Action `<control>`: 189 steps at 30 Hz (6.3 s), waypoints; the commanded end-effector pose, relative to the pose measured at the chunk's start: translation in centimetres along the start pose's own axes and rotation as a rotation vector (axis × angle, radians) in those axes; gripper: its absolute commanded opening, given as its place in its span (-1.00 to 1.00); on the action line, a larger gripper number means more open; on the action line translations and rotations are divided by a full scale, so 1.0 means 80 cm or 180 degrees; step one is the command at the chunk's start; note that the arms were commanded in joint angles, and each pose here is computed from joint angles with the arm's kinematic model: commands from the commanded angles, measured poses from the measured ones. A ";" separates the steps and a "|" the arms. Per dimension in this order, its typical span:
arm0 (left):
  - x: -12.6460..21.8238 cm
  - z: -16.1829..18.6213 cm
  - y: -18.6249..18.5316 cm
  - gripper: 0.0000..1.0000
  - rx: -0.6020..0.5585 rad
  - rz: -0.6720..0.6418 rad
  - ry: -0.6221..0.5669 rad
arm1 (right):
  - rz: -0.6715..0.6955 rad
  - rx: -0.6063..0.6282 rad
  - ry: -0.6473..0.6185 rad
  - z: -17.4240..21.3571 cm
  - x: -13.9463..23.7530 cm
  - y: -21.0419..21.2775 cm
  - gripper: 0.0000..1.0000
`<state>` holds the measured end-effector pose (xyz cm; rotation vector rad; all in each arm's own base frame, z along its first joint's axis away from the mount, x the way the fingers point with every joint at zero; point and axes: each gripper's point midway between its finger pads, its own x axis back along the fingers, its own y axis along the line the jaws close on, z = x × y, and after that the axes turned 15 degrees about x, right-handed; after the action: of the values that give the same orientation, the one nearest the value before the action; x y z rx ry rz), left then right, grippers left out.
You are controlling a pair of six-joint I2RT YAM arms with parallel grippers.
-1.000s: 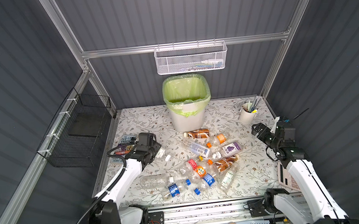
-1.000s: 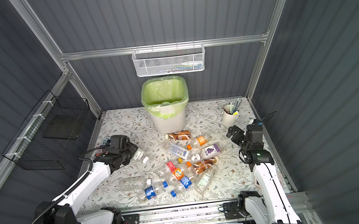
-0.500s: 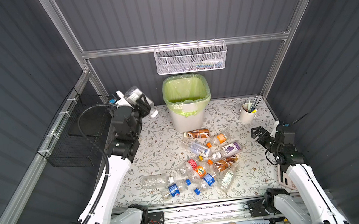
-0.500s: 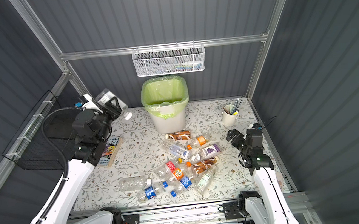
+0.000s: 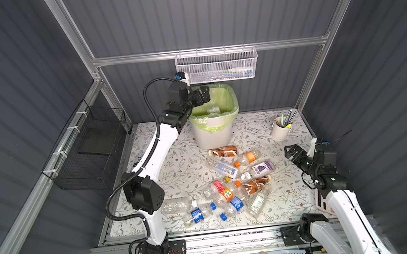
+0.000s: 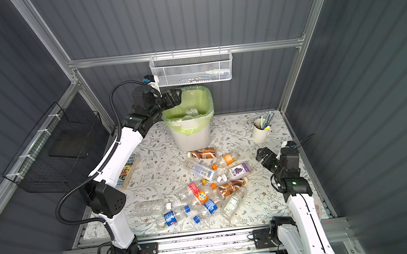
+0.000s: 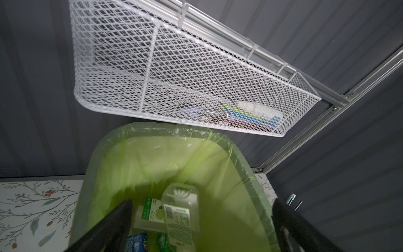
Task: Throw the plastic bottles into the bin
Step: 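Lift the green-label bottle with the left gripper and release it over the bin, then withdraw the left arm while the right gripper reaches across to the blue-label bottle, then close the right gripper on the clear blue-label bottle nearest the robot, then lift the blue-label bottle with the right gripper and drop it into the bin, then move the right gripper back down toward the purple grape-juice bottle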
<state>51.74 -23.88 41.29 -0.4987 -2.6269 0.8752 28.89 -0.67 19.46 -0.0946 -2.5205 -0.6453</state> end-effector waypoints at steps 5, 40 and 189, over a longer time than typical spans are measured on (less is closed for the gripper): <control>0.088 -0.059 -0.035 0.99 -0.0253 0.0212 -0.0560 | 0.0052 -0.0214 0.0308 0.031 -0.013 -0.010 0.98; 0.248 0.073 0.251 0.99 -0.0063 -0.1922 -0.0174 | -0.1363 0.1866 0.0596 0.070 -0.020 0.233 0.98; 0.267 0.115 0.335 0.99 0.0591 -0.1749 0.0045 | -0.0059 0.0841 -0.0047 -0.025 -0.009 0.132 0.98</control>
<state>34.73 0.93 22.39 0.2900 -2.4396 0.8917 33.40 8.50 26.06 0.0861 -2.6157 -0.0571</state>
